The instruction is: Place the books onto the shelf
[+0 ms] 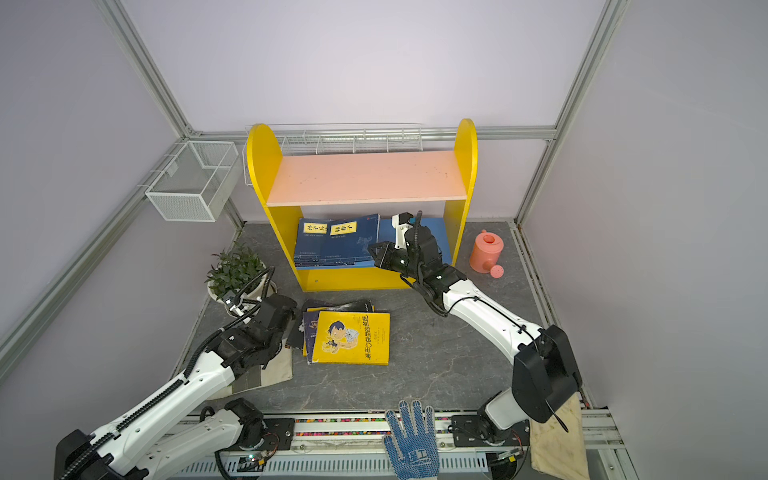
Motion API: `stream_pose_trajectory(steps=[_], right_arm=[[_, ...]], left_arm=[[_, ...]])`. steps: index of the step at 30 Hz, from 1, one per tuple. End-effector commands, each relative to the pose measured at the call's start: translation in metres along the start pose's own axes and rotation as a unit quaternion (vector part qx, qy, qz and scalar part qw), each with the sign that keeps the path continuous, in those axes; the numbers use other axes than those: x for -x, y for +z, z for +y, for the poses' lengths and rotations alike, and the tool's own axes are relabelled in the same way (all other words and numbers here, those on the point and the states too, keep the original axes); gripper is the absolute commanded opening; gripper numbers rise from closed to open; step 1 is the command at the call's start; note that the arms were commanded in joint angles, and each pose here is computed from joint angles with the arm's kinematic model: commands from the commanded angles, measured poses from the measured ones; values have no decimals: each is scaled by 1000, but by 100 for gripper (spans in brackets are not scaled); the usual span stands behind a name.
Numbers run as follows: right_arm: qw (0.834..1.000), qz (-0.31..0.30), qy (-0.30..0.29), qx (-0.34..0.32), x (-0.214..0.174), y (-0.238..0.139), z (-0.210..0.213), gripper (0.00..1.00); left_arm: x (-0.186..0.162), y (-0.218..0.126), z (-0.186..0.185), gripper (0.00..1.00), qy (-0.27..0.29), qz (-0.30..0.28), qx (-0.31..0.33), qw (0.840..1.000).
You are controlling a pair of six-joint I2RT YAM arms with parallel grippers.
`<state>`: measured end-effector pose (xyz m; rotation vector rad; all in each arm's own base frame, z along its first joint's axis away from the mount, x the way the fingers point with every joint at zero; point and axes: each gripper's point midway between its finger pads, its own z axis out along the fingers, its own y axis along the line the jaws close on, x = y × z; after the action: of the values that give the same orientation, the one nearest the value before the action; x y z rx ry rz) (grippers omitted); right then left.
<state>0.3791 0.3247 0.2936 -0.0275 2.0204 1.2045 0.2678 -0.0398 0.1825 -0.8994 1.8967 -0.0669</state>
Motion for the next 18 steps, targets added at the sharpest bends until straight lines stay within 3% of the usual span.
stream_pose_trajectory(steps=[1, 13, 18], right_arm=[[997, -25, 17, 72, 20, 11, 35, 6], [991, 40, 50, 117, -2, 84, 32, 8], [990, 58, 71, 106, -15, 102, 18, 8]], left_arm=[[-4, 3, 10, 83, -9, 2, 18, 1000], [-8, 7, 4, 83, 9, 12, 29, 999], [-8, 7, 3, 83, 11, 12, 29, 999]])
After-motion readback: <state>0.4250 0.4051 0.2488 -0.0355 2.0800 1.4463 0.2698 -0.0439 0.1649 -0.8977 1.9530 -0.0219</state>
